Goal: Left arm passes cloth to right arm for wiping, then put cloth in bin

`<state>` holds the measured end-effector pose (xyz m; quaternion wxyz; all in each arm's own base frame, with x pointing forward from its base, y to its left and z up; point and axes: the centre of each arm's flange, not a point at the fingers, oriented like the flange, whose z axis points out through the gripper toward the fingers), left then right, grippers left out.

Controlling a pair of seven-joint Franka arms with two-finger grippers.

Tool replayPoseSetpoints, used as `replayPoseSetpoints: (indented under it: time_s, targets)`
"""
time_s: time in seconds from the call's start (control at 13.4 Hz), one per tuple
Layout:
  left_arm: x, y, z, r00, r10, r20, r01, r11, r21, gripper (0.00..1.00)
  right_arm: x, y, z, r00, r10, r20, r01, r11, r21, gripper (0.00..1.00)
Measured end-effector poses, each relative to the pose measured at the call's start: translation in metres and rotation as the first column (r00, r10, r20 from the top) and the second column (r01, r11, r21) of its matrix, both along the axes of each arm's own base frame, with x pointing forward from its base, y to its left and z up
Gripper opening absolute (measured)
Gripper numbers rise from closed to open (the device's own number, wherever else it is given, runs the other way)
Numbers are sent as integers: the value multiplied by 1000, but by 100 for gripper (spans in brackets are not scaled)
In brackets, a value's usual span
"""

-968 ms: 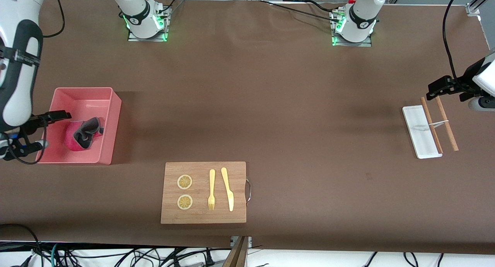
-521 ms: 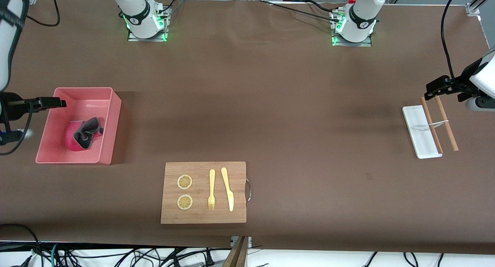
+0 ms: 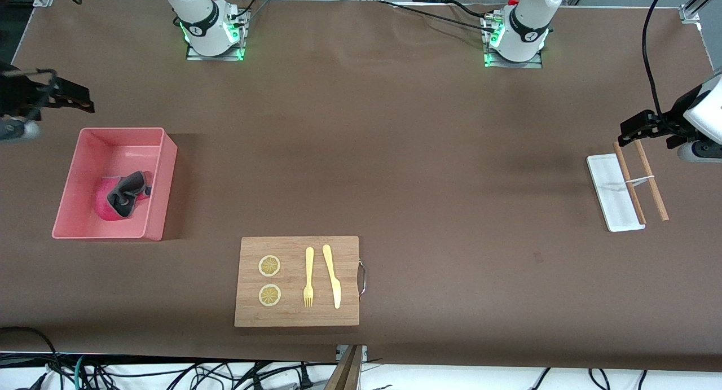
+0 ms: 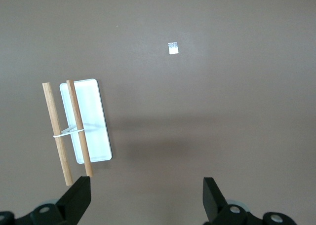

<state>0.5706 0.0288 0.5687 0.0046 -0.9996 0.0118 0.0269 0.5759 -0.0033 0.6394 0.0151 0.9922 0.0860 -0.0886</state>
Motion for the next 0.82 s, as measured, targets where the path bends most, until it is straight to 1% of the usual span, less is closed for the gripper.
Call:
replayPoseSetpoints:
  time_s: [0.07,0.15,0.22,0.45,0.6,0.82]
  targets:
    - [0,-3,0,1000,-2,0,2,1000,0,100,-6,-10,14,999,-14,38,14,1000,4,100]
    - [0,-5,0,1000,-4,0,4,1000,0,100,-12,-18,23,998,-24,65,23,1000,8,100]
    - [0,-8,0,1000,-6,0,6,1000,0,100,-19,-23,27,997,-29,74,28,1000,13,100]
    - [0,-10,0,1000,-8,-4,8,1000,0,100,-29,-6,22,995,-76,62,75,997,11,100]
    - [-1,-10,-1,1000,-8,-10,8,1000,-1,100,-30,16,17,994,-98,53,98,995,3,100]
    - [-1,-10,-1,1000,-7,-13,7,1000,-1,100,-29,17,13,994,-104,44,105,995,-5,100]
